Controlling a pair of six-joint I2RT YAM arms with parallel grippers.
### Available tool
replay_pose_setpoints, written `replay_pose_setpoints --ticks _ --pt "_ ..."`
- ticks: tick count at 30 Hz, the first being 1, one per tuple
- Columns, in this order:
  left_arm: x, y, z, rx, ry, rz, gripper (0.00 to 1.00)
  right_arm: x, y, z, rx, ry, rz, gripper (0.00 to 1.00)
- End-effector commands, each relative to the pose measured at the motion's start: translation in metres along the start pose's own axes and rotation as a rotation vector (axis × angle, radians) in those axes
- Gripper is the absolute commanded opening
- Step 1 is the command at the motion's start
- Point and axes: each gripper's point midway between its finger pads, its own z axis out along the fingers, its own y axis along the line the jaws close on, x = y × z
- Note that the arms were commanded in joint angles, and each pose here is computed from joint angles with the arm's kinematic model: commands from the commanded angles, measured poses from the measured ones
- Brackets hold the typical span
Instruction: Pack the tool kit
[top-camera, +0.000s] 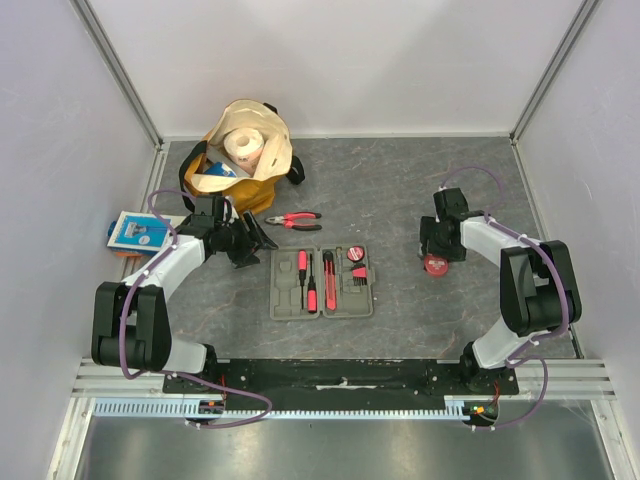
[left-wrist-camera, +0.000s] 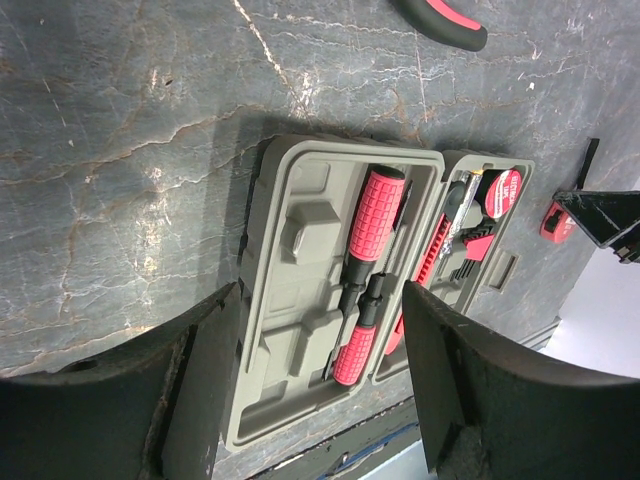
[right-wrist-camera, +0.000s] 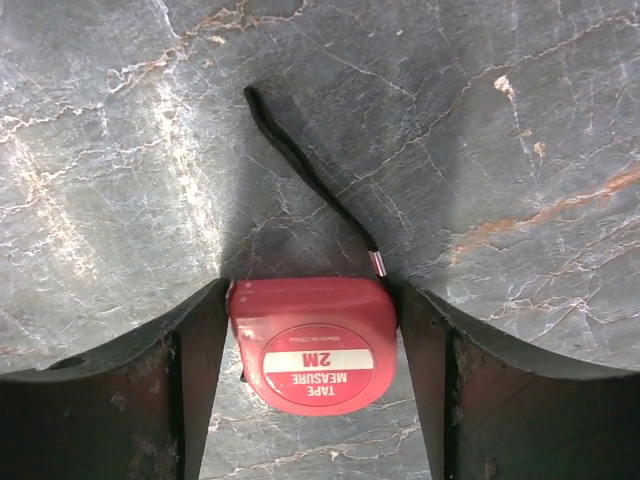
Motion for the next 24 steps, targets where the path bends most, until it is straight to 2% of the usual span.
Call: replay_pose_setpoints --ticks 1,3,5,7,10,13,20,22,24 --pt "-0.002 -0.005 0.001 0.033 -0.009 0.043 0.71 0.013 0.006 0.004 -0.042 0.035 -0.002 0.69" --pt "-0.003 -0.004 0.001 0.031 -0.011 0.040 0.71 0.015 0.007 0.003 -0.044 0.045 0.001 0.58" --pt "-0.003 -0.005 0.001 0.032 -0.011 0.043 0.71 0.014 0.010 0.001 -0.053 0.038 -0.001 0.53" --pt "-0.003 -0.004 0.001 0.031 -0.012 0.039 0.71 0.017 0.012 -0.001 -0.048 0.044 -0.001 0.55" --pt "-0.002 -0.004 0.001 0.031 -0.009 0.038 0.71 0.022 0.014 -0.004 -0.035 0.052 -0.016 0.70" --pt "-0.002 -0.003 0.002 0.028 -0.008 0.038 0.71 0.027 0.012 -0.005 -0.017 0.054 -0.036 0.76" --pt "-0.002 -0.003 0.002 0.029 -0.007 0.038 0.71 0.040 0.017 -0.003 -0.049 0.094 -0.036 0.75" --pt "-0.002 -0.003 0.002 0.029 -0.007 0.036 0.71 0.039 0.017 -0.003 -0.046 0.093 -0.039 0.72" --pt "-0.001 -0.003 0.002 0.030 -0.004 0.038 0.71 0.036 0.018 -0.003 -0.048 0.085 -0.044 0.63"
